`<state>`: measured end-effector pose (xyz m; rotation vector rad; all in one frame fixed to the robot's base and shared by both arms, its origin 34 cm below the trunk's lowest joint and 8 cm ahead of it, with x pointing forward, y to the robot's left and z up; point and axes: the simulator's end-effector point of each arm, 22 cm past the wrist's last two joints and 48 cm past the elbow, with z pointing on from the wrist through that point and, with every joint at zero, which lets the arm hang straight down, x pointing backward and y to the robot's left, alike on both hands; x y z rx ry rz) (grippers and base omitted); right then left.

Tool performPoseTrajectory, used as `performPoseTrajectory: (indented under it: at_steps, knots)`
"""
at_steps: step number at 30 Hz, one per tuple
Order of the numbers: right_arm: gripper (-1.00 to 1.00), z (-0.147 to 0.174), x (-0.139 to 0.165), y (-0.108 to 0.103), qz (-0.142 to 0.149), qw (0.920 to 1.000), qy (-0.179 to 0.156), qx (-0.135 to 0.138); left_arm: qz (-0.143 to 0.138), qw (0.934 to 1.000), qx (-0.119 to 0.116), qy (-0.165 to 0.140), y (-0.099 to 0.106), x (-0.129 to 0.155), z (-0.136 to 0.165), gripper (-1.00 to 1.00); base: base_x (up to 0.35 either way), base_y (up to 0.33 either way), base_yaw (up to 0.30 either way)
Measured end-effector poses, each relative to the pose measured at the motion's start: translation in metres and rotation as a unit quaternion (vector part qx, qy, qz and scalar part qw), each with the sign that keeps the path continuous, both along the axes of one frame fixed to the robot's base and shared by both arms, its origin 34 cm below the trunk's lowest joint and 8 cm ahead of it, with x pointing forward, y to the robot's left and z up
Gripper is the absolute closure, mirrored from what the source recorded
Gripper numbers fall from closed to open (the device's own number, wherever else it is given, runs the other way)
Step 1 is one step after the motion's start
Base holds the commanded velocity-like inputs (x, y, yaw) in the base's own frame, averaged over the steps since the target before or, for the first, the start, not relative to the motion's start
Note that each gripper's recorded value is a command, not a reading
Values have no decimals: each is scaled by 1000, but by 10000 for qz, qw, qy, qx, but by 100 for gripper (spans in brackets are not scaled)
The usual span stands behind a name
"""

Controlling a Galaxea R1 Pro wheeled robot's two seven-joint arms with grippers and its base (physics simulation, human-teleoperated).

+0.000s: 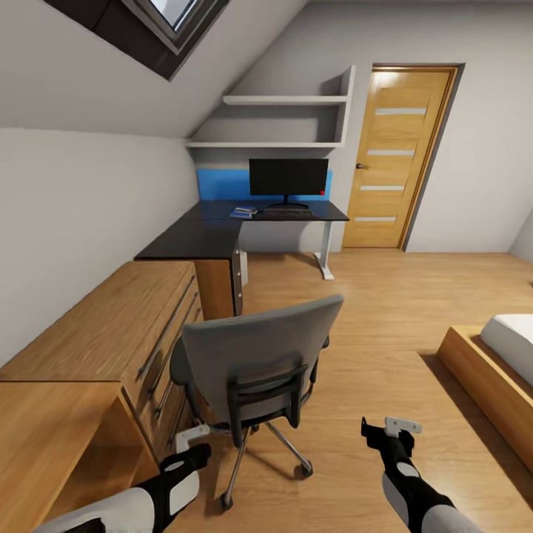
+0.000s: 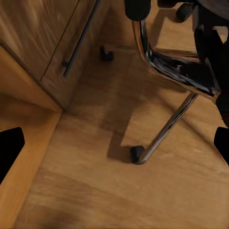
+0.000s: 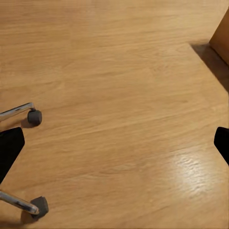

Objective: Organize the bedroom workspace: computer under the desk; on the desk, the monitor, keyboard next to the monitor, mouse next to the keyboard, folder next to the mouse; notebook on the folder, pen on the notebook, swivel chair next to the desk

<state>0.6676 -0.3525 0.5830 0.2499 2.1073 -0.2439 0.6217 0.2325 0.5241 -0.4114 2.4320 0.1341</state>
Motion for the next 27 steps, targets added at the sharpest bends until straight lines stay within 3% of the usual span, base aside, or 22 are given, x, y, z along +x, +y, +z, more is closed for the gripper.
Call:
performPoseTrajectory:
  at_steps: [5, 13, 27]
  knots:
    - [-100, -13, -1, 15, 42, 9999, 56, 113, 115, 9999, 22, -21, 13, 4, -7, -100, 0, 0, 0]
    - [-100, -40, -12, 21, 78, 9995, 257, 153, 178, 9998, 62, -24, 22, 2, -21, -100, 0, 0, 0]
    - [-100, -76, -21, 25, 109, 9987, 453, 183, 152, 9999, 52, -2, 20, -2, -49, -100, 0, 0, 0]
